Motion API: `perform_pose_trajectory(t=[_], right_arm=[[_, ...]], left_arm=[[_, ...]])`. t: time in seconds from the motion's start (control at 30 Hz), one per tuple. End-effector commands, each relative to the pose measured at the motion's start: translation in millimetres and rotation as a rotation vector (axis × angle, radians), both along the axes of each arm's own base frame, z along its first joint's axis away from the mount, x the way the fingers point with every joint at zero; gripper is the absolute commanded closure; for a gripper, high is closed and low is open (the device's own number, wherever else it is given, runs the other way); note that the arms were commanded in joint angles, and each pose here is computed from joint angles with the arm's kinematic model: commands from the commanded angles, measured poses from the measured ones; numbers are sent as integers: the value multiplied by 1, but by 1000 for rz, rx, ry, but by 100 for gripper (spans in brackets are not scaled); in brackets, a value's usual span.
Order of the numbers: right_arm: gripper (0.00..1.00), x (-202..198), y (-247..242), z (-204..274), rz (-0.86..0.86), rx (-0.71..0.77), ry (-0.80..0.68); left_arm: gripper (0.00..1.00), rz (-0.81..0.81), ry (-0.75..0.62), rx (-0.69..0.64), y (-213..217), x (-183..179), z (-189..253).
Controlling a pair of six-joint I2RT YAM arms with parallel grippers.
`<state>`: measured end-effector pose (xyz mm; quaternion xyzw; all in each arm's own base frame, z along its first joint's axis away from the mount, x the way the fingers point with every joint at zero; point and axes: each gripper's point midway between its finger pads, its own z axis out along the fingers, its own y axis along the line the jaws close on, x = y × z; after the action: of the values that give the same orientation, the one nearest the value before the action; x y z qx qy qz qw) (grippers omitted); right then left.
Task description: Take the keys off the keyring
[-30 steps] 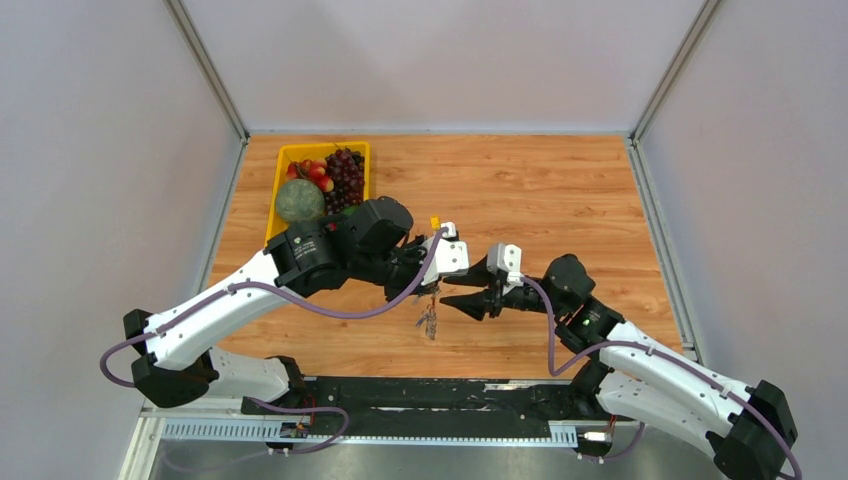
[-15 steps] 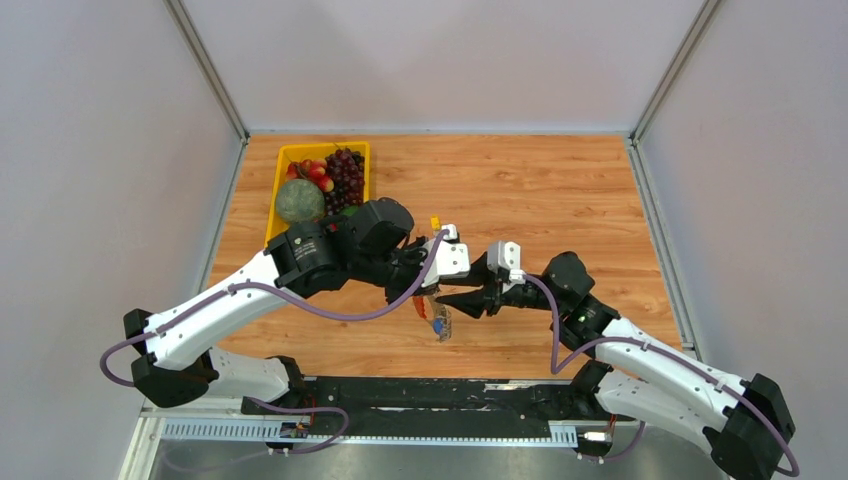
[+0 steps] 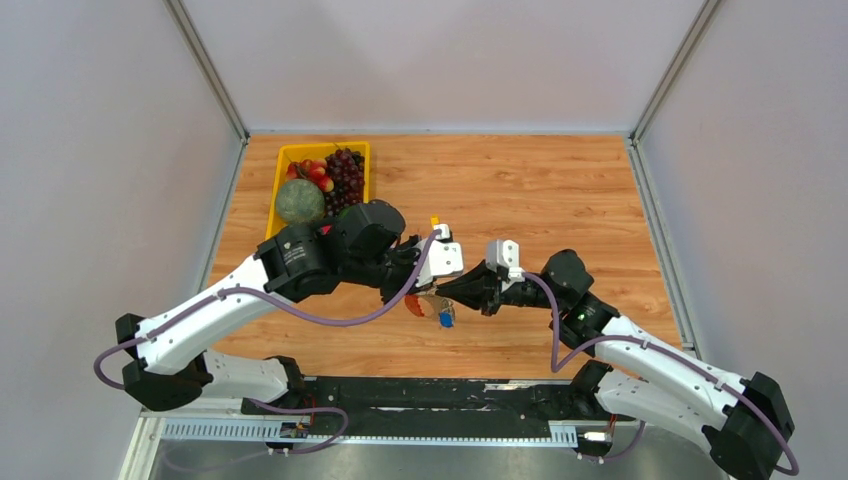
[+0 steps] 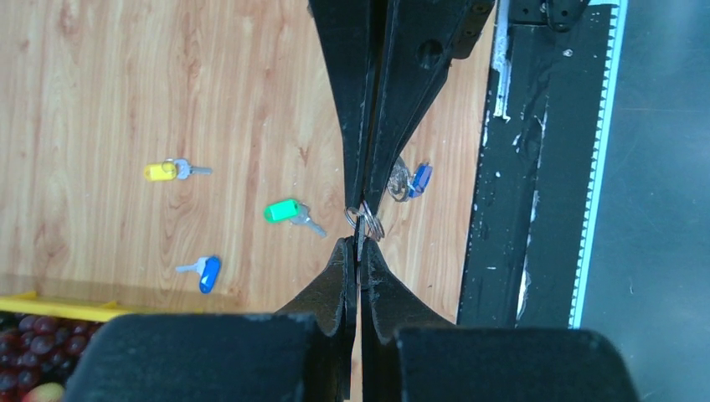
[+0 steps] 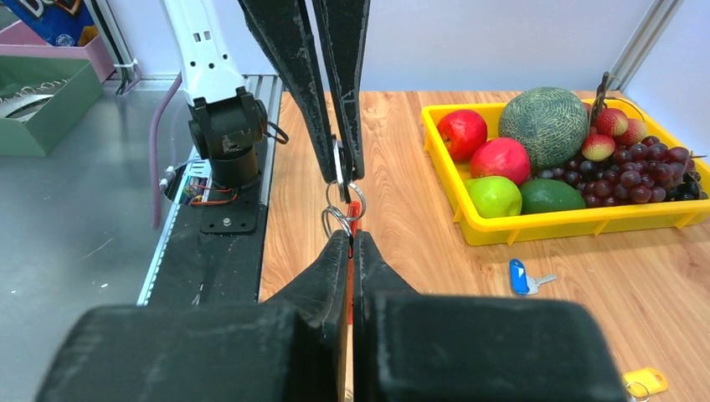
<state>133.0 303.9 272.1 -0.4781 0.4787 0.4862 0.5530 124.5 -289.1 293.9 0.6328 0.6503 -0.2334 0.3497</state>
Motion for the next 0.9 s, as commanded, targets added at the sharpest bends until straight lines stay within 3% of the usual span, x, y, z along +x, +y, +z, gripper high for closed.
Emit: perform_pose_trajectory(t=[0.0, 0.37, 0.6, 0.63, 0.73, 0.8, 0.87], right_arm=[[100, 6, -3, 24, -42, 36, -25], [100, 12, -13, 64, -125, 256, 148], [100, 12, -25, 52, -166, 338, 263], [95, 11, -25, 49, -167, 337, 266], [65, 14, -24, 32, -190, 275, 276], [56, 16, -23, 23, -200, 228, 258], [54, 16, -22, 17, -201, 182, 219]], left_arm=[[100, 11, -103, -104, 2, 6, 27], [100, 0, -64, -88, -1, 2, -1], [100, 7, -86, -98, 1, 4, -3], [100, 10, -89, -98, 2, 4, -3], [100, 12, -99, -103, 3, 5, 2], [100, 8, -106, -109, 4, 5, 7], [100, -2, -109, -115, 5, 3, 11]])
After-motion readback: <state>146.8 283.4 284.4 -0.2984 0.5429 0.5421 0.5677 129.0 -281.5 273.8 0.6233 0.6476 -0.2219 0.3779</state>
